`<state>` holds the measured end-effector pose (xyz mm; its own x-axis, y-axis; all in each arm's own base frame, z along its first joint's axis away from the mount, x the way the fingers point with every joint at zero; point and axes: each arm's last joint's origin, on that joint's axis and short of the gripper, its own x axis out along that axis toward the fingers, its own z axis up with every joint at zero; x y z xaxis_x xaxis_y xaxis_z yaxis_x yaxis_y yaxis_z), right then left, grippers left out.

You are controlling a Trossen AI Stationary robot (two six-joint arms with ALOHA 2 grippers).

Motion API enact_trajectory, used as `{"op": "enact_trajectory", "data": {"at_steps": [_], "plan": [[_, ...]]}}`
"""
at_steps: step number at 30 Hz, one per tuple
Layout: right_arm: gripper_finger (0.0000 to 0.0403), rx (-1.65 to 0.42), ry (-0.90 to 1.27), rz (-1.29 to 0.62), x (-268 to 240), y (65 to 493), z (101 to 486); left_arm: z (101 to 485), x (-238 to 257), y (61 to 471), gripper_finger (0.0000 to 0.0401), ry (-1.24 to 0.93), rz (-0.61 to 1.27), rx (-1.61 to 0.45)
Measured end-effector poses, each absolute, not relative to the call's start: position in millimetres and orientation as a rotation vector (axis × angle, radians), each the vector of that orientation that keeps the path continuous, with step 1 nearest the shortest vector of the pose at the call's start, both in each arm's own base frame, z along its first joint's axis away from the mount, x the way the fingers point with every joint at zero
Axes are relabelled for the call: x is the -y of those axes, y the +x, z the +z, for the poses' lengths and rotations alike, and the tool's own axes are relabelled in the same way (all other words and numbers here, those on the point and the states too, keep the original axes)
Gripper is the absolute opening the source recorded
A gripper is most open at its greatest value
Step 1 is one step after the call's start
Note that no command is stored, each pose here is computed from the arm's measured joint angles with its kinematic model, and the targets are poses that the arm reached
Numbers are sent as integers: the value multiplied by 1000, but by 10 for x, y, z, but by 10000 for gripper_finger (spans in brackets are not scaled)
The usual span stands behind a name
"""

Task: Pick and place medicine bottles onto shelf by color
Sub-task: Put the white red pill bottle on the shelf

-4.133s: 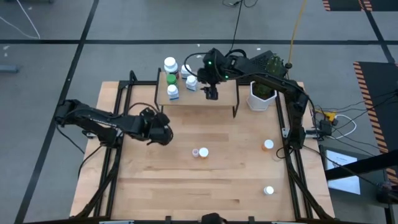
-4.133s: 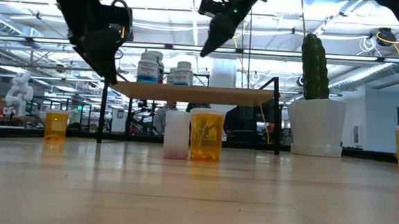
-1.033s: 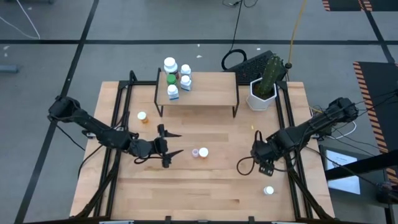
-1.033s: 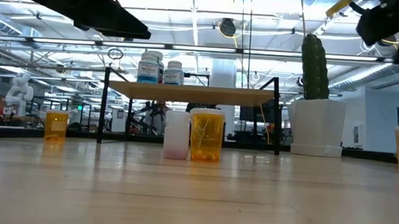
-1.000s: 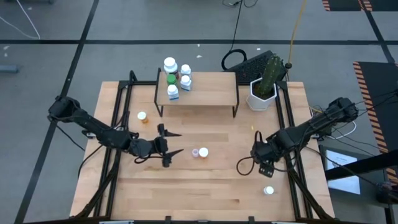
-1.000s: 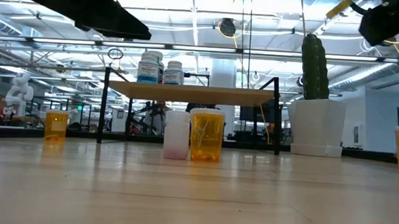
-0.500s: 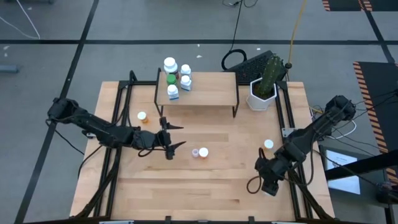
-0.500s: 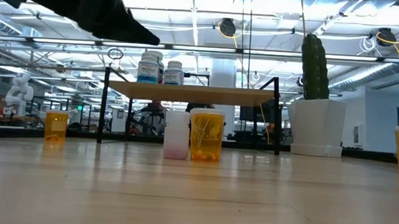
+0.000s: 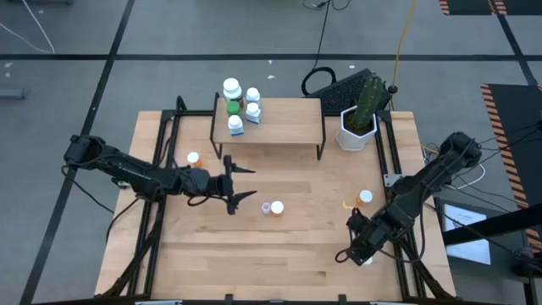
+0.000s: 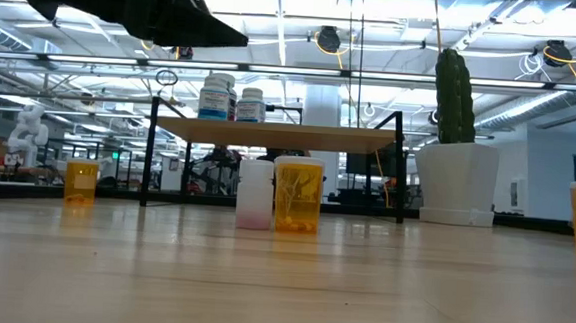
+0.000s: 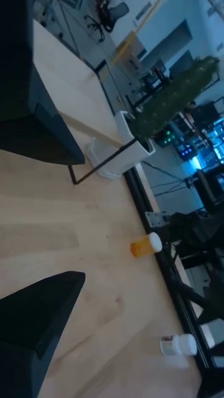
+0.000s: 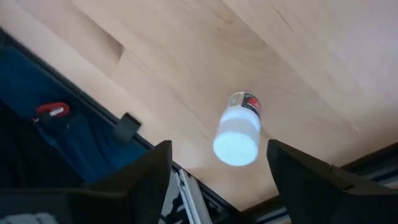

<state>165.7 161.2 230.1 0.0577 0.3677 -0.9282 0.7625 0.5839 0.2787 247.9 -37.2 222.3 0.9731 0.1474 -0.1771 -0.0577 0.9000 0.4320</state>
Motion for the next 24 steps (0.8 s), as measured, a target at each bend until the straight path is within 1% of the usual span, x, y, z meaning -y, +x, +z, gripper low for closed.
{"op": "enact_trajectory", "data": {"at_steps": [3,10,16,24], "plan": [[256,-1560,1016,-436,-1663,1661,2255,2215,334,2482,294,454,118,-221],[256,-1582,1062,-465,-1807,1701,2146,2211,293,2487,294,456,133,-229],[256,-1692,1010,-534,-1882,1686,1983,2221,293,2489,294,470,133,-220],[251,-1679,980,-525,-1878,1706,1956,2231,293,2491,294,474,135,-210]]}}
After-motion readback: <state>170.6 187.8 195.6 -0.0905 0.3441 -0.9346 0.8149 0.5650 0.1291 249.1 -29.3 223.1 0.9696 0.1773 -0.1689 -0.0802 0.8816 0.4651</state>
